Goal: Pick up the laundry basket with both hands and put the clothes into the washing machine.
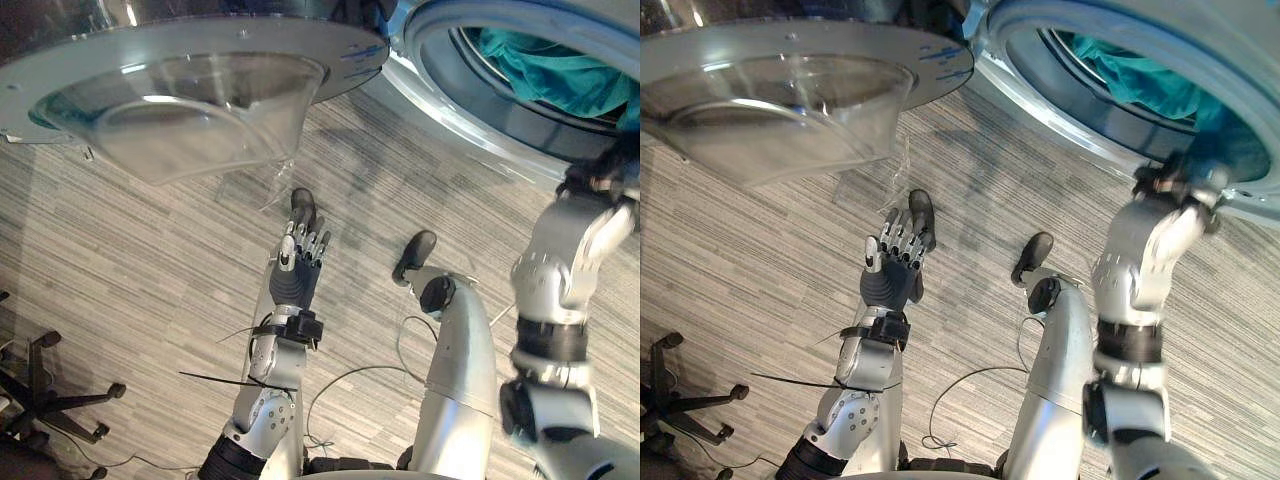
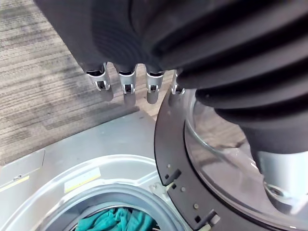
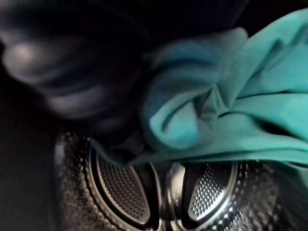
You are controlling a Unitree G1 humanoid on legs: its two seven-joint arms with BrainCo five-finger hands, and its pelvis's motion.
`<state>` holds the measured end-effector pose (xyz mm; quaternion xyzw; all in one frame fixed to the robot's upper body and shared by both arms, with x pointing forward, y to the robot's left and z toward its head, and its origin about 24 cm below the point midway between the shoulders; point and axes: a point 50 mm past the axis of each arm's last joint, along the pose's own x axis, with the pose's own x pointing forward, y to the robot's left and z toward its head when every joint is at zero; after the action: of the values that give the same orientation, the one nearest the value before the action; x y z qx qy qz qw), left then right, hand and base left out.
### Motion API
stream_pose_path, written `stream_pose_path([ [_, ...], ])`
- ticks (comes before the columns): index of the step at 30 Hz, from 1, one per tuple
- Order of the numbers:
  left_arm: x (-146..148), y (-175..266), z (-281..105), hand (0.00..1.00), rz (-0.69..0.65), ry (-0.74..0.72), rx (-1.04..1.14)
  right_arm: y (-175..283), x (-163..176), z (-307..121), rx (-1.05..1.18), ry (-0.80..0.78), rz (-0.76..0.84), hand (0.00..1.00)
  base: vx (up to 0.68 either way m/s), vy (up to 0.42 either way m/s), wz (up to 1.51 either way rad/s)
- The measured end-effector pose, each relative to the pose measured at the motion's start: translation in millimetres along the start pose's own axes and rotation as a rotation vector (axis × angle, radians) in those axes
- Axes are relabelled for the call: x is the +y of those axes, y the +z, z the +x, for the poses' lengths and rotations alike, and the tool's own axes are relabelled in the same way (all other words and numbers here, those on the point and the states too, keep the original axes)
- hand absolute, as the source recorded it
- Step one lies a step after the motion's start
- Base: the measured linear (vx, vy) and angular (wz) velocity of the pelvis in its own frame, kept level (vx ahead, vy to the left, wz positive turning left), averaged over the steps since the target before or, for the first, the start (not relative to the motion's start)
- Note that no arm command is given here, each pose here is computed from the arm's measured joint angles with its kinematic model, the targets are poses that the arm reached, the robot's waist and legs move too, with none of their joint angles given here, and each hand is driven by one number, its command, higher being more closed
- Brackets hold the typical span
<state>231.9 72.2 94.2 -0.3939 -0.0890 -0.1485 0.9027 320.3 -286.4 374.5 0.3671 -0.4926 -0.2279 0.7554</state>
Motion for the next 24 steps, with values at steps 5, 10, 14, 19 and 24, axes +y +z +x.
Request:
stream_pose_path([
  [5, -7, -25, -4, 0.0, -0.009, -0.04, 0.107, -18, 4, 24, 0.178, -0.041, 0.008, 1.0, -0.04, -0.023, -0.03],
  [10, -10, -32, -5, 0.0, -0.011, -0.045, 0.137, -29, 3, 30, 0.264, -0.073, -0.092, 1.0, -0.05, -0.017, 0.11],
  [14, -14, -34, -3, 0.0, -0.037, -0.036, 0.131, -32, -8, 32, 0.281, -0.09, -0.205, 1.0, -0.01, -0.006, 0.12],
  [19, -18, -32, 2, 0.0, -0.073, -0.011, 0.1, -11, 16, 45, 0.231, -0.008, -0.244, 1.0, -0.02, 0.001, -0.06],
  [24, -18, -22, 9, 0.0, -0.107, 0.003, 0.045, 46, 94, 47, 0.035, 0.223, -0.008, 0.0, -0.05, 0.007, -0.31],
])
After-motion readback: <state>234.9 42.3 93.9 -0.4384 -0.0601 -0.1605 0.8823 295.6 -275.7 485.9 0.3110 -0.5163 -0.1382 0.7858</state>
